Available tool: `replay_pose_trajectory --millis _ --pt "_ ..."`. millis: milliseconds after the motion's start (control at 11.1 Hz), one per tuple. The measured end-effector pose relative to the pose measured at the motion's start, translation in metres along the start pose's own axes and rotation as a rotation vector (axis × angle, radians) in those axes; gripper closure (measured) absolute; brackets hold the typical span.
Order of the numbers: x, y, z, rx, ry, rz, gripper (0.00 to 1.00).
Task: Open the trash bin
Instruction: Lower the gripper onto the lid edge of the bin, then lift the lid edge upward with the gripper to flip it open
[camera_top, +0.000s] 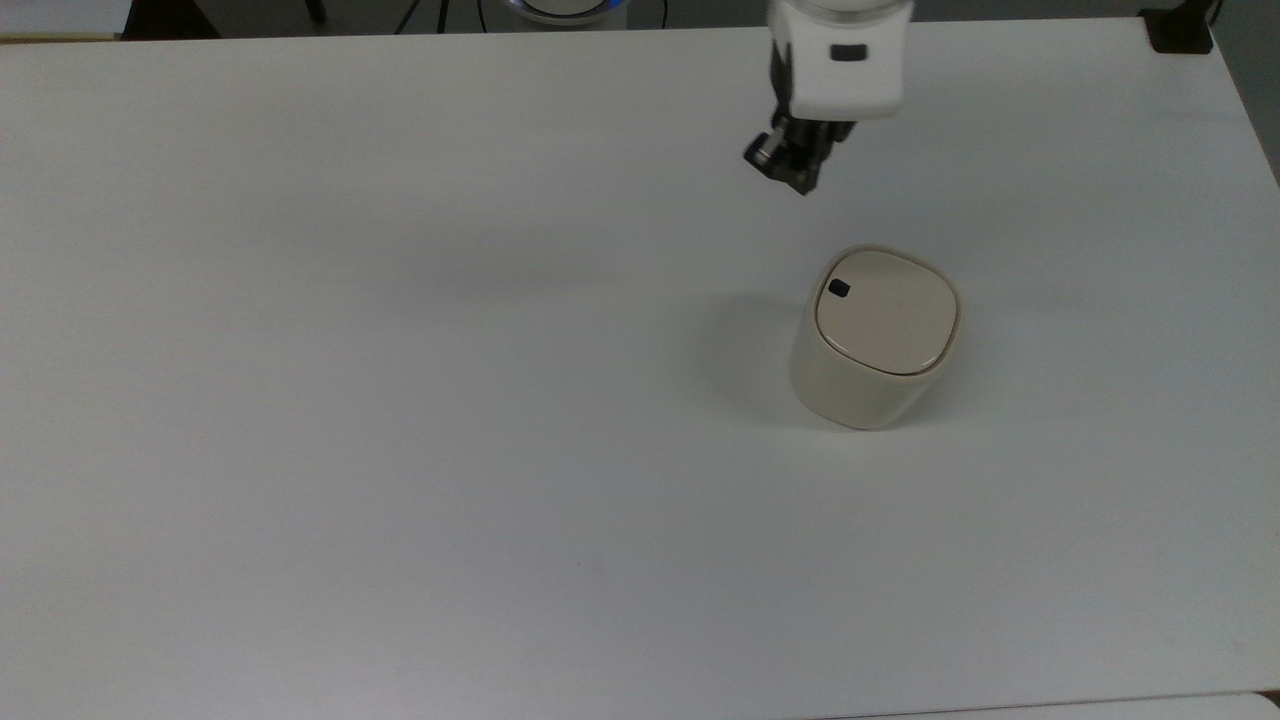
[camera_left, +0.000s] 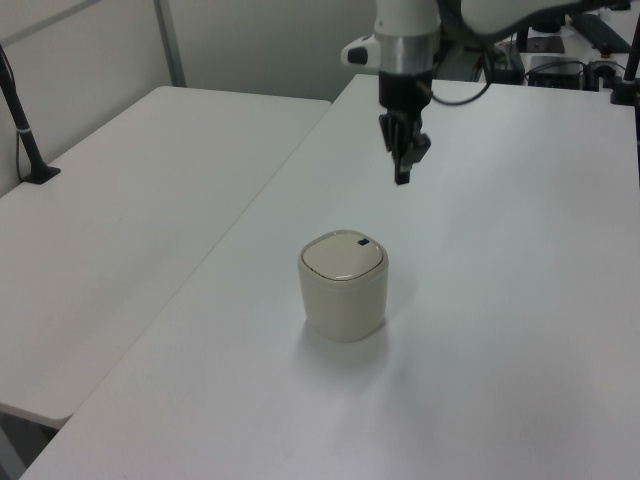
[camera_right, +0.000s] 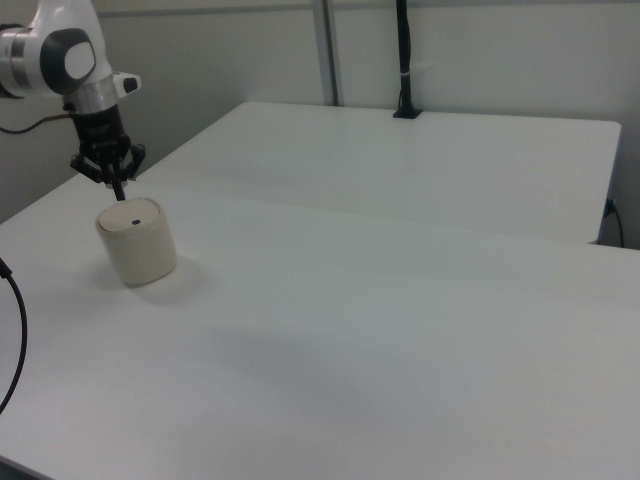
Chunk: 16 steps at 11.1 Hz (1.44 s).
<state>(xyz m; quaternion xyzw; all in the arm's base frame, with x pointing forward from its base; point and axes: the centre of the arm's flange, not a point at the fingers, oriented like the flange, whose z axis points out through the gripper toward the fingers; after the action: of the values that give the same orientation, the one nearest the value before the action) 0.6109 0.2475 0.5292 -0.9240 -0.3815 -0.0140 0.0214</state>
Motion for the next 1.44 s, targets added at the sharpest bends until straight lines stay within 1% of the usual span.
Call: replay_pose_trajectory --millis 269,449,718,898,1167,1437 --pt "0.025 -0.015 0.024 -0.025 0.039 -0.003 0.99" --pt "0.034 -0.016 0.032 -0.039 0.067 0.014 0.99" --pt "0.047 -0.017 0.050 -0.060 0.098 0.008 0.99" --pt "0.054 -0.024 0.065 -0.063 0.092 -0.004 0.99" --pt "0.063 -0.025 0.093 -0.069 0.083 0.004 0.99" --pt "0.064 -0.024 0.091 -0.073 0.086 0.004 0.99"
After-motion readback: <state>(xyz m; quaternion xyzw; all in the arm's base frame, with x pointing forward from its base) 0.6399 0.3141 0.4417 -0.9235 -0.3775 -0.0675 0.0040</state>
